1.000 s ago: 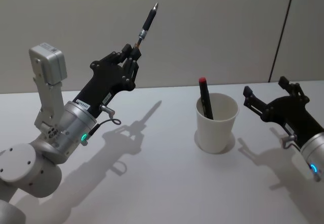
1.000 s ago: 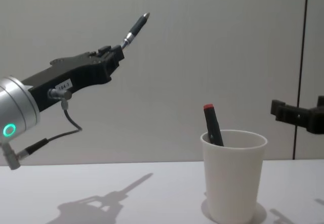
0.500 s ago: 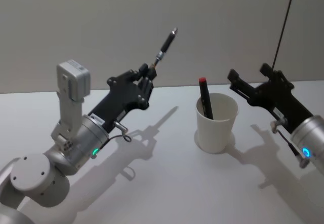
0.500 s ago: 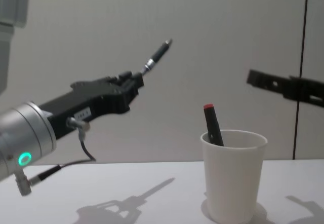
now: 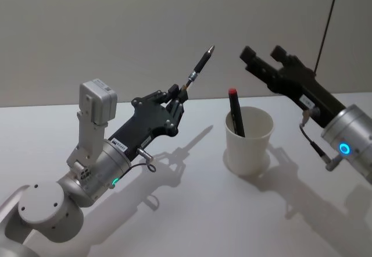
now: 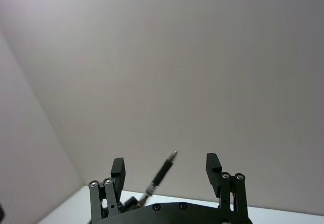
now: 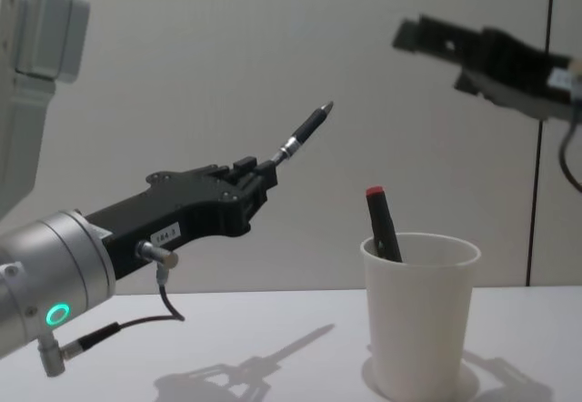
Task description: Place the pen into the pen holder.
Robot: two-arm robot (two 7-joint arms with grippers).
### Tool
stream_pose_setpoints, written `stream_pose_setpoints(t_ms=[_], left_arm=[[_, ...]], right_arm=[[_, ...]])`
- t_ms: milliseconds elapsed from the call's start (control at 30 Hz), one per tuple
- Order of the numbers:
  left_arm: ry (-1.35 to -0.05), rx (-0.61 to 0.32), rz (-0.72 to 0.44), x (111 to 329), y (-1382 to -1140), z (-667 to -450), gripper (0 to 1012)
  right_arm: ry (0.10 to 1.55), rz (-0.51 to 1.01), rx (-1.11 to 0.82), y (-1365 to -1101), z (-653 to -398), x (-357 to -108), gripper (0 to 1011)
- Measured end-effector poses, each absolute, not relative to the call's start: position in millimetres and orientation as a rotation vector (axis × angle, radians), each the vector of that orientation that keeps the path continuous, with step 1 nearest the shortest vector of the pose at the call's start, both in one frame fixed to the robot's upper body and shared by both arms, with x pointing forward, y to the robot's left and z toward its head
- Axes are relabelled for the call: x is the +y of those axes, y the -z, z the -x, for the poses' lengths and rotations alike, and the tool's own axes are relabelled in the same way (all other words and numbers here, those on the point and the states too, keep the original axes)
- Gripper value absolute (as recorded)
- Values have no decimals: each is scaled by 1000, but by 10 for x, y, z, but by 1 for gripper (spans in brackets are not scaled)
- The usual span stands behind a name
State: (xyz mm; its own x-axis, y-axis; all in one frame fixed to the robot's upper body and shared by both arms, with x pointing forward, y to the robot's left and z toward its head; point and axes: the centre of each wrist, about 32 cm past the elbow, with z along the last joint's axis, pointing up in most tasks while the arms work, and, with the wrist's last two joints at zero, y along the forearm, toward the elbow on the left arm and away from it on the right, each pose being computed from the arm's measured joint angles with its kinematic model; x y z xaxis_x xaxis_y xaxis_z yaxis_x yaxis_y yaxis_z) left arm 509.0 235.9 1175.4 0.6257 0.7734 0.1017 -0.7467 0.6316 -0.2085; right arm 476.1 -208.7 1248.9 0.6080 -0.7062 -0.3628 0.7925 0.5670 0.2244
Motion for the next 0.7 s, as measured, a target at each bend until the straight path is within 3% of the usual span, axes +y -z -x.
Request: stream_pose_setpoints(t_ms=[367,700], left_arm=[[-853,-229,203,2358,-11906,-5123,155],[-835,-257,211,2355,-11998,-5125,155]], right_arm=[[813,-439,303,-12535,-4788,-2048,1002],[832,-390,342,-12356,-4762,-1963,1001]])
